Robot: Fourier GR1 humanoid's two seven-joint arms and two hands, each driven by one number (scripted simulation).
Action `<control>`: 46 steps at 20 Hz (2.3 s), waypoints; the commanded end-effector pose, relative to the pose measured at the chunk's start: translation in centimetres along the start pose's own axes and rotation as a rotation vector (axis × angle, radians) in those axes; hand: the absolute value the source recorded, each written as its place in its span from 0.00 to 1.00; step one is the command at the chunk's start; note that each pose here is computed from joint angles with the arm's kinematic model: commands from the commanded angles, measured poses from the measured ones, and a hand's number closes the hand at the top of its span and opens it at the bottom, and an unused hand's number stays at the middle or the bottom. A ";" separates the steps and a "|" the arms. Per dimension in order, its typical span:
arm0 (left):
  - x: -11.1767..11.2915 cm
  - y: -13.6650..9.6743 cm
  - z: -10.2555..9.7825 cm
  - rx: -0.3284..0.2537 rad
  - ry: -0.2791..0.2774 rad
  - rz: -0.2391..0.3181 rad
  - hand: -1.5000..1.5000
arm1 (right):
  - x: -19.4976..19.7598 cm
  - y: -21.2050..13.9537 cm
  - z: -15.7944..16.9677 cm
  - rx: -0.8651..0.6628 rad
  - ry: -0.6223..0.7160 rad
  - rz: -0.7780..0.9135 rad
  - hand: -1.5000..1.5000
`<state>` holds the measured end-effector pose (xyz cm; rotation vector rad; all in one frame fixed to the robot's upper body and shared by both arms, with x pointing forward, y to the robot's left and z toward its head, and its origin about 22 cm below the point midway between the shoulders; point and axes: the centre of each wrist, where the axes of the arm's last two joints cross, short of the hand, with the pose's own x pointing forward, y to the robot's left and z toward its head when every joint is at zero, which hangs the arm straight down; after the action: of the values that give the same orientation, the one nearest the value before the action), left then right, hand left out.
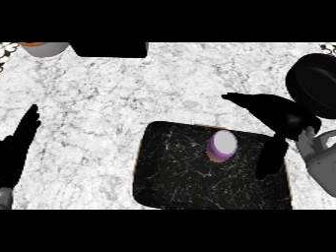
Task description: Pick the can from the tray and place it in the pot
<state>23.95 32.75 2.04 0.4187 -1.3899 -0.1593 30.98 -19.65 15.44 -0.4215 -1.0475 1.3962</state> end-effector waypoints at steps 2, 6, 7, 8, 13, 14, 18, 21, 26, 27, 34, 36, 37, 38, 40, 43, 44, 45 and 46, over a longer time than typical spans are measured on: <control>-0.7 -0.7 -0.6 0.019 0.011 0.004 0.50 | 2.6 -0.3 -2.3 0.127 0.042 0.049 0.00; 0.8 -0.3 -0.4 0.019 0.007 0.001 0.50 | 4.7 0.7 -2.4 0.149 0.054 0.067 0.00; 0.8 1.3 0.2 0.013 0.003 -0.002 0.50 | 5.3 0.0 -3.9 0.156 0.070 0.068 0.00; -0.6 1.1 0.1 0.007 0.013 0.003 0.50 | 4.8 2.0 -3.5 0.145 0.072 0.094 0.00; -0.3 0.7 1.5 0.015 0.011 -0.001 0.50 | 4.8 2.5 -3.7 0.163 0.095 0.132 0.00; -0.9 -0.6 -0.9 0.032 0.004 0.001 0.50 | 5.5 3.2 -4.5 0.169 0.113 0.135 0.00; -0.4 -0.9 1.5 0.013 0.010 0.003 0.50 | 5.8 3.4 -5.6 0.179 0.116 0.144 0.00; -2.4 -1.3 1.1 0.013 0.014 0.007 0.50 | 4.3 3.1 -7.6 0.218 0.162 0.145 0.00; -0.6 0.8 0.8 0.024 0.014 -0.001 0.50 | 5.4 5.2 -7.2 0.193 0.187 0.161 0.00; 0.0 0.2 1.4 0.020 0.012 0.001 0.50 | 5.4 6.1 -7.6 0.186 0.165 0.173 0.00; -1.2 1.4 0.5 0.020 -0.004 0.006 0.50 | 3.1 7.4 -9.4 0.220 0.183 0.165 0.00; -0.5 0.6 1.9 0.027 -0.003 -0.005 0.50 | 3.4 5.7 -8.8 0.199 0.179 0.161 0.00; 0.4 1.4 1.1 0.000 -0.003 0.001 0.50 | 3.2 7.6 -11.0 0.208 0.175 0.158 0.00; -1.3 1.9 1.6 0.016 0.006 -0.013 0.50 | 4.3 8.4 -9.9 0.216 0.185 0.146 0.00; 0.0 0.7 1.0 0.024 0.012 -0.011 0.50 | 2.3 7.8 -8.3 0.250 0.162 0.199 1.00; -0.4 0.2 0.9 0.033 0.000 0.003 0.50 | 2.8 6.4 -8.5 0.229 0.090 0.219 1.00; -0.5 -0.5 -0.3 0.024 0.002 0.005 0.50 | 3.8 9.3 -9.5 0.218 0.078 0.224 1.00; -0.7 1.5 0.4 0.020 0.001 -0.006 0.50 | 4.2 6.7 -9.2 0.208 0.074 0.211 1.00; -1.9 0.9 1.0 0.027 0.012 -0.006 0.50 | 3.0 10.4 -9.2 0.207 0.079 0.225 1.00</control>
<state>23.12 33.61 1.49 0.4412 -1.3878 -0.1440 33.02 -11.90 6.12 -0.4553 -0.7876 1.6357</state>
